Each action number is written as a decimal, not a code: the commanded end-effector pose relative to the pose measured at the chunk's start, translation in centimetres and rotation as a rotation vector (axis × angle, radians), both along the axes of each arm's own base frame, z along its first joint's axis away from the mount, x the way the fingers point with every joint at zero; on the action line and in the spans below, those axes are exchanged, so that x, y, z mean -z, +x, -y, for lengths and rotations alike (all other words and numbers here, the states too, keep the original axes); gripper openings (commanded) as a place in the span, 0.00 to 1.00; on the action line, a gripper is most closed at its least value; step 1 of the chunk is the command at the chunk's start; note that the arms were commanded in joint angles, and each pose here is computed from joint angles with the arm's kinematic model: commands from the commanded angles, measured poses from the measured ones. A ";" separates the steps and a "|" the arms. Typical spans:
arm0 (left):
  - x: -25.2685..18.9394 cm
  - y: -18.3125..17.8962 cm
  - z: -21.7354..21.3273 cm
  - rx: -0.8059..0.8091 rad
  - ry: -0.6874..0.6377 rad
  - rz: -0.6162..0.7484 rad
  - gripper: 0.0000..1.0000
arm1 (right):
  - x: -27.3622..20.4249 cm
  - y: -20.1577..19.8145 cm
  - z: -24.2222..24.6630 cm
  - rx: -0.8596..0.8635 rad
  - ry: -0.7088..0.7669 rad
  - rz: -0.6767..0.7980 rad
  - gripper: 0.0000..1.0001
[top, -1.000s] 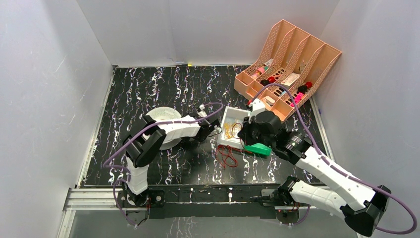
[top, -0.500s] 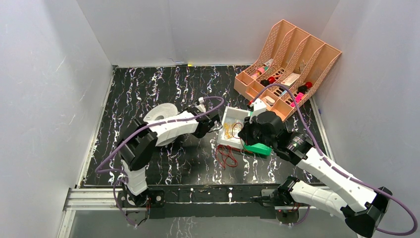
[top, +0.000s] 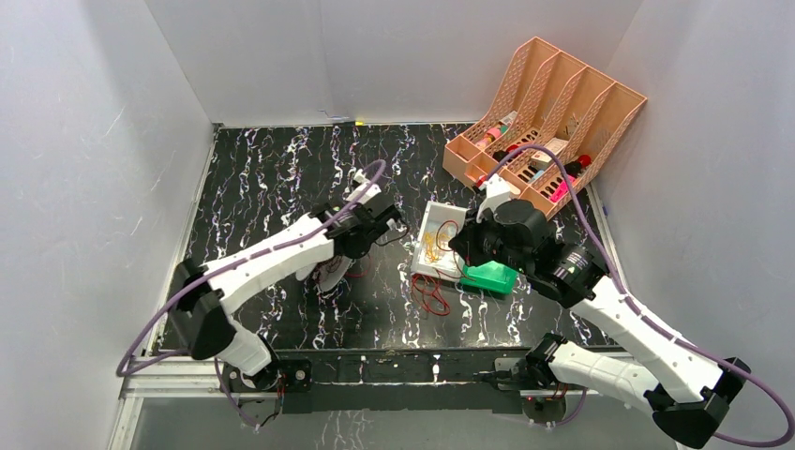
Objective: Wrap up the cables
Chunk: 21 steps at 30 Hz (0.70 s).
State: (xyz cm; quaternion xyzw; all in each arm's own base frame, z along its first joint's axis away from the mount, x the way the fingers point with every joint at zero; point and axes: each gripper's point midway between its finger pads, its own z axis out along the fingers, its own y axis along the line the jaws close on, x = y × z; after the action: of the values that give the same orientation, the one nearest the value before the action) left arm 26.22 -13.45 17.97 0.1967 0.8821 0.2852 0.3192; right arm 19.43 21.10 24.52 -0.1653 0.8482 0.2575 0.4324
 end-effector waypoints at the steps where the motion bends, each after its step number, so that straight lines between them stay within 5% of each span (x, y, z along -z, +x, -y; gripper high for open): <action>1: -1.8 -1.8 2.5 0.045 -0.297 -0.018 0.00 | -2.9 -0.2 -0.3 -0.015 0.055 0.031 0.00; 9: -1.9 -4.1 5.8 0.123 -0.561 -0.099 0.00 | -4.6 -1.0 -0.8 -0.044 0.110 0.019 0.00; 21: -0.2 -5.6 7.5 0.142 -0.672 -0.171 0.00 | -5.9 -1.9 -3.0 -0.122 0.197 -0.035 0.00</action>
State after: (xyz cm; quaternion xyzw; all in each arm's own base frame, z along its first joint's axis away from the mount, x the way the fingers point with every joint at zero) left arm 21.21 -20.11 17.39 0.1713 0.9377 -0.0225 0.3014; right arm 17.71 22.68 27.54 -0.1700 0.8379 0.3211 0.4073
